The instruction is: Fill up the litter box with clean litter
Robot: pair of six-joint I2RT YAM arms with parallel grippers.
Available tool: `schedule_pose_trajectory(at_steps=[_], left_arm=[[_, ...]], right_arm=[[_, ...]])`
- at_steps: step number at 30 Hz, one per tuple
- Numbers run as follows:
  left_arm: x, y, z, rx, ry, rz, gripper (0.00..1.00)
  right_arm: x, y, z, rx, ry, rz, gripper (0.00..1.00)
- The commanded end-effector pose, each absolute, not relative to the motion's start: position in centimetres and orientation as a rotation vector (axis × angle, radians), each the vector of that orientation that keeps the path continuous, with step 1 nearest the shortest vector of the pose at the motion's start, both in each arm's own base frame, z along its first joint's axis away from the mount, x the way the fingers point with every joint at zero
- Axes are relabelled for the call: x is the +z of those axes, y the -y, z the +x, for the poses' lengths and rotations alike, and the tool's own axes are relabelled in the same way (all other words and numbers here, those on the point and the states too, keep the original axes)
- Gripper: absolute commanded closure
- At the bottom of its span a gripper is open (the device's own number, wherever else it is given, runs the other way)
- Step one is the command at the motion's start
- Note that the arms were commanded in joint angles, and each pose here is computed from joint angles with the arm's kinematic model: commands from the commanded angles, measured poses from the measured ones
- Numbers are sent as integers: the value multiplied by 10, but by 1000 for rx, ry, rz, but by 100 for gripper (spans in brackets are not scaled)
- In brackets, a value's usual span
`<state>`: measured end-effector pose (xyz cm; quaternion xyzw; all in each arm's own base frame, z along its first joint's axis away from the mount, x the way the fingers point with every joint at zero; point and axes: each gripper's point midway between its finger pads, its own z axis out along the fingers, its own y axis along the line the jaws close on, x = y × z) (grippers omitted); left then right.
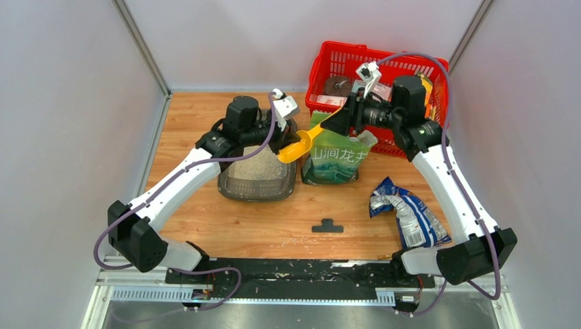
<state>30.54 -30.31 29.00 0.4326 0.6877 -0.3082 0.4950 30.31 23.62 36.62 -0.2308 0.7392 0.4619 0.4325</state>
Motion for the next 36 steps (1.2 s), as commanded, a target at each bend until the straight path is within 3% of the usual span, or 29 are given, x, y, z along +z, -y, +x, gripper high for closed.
schedule_pose_trajectory(at_steps=[1, 9, 16, 21, 25, 29, 32, 33, 34, 35, 36], left_arm=[[325, 313, 307, -790, -1566, 1022, 100], [326, 315, 309, -799, -1560, 1020, 100], [326, 321, 309, -830, -1552, 1024, 100], [325, 323, 308, -843, -1549, 1032, 100], [324, 324, 308, -851, -1548, 1043, 100], [324, 325, 308, -851, -1546, 1042, 100], [324, 326, 309, -852, -1544, 1042, 100], [324, 326, 310, -852, -1545, 1040, 100], [326, 326, 310, -854, -1539, 1042, 96], [328, 327, 310, -859, -1533, 1037, 75], [330, 327, 309, -861, -1525, 1040, 65]], right_arm=[[380, -239, 299, 1151, -1778, -611, 50], [376, -245, 298, 1197, -1790, -641, 47], [374, -249, 297, 1230, -1785, -669, 59], [376, -249, 298, 1236, -1777, -669, 55], [379, -251, 294, 1259, -1758, -690, 60], [381, -253, 293, 1272, -1745, -704, 72], [384, -252, 293, 1268, -1732, -704, 90], [385, -250, 295, 1259, -1729, -696, 100], [386, -248, 297, 1255, -1732, -679, 100], [392, -245, 300, 1233, -1723, -658, 100], [395, -238, 306, 1218, -1724, -625, 100]])
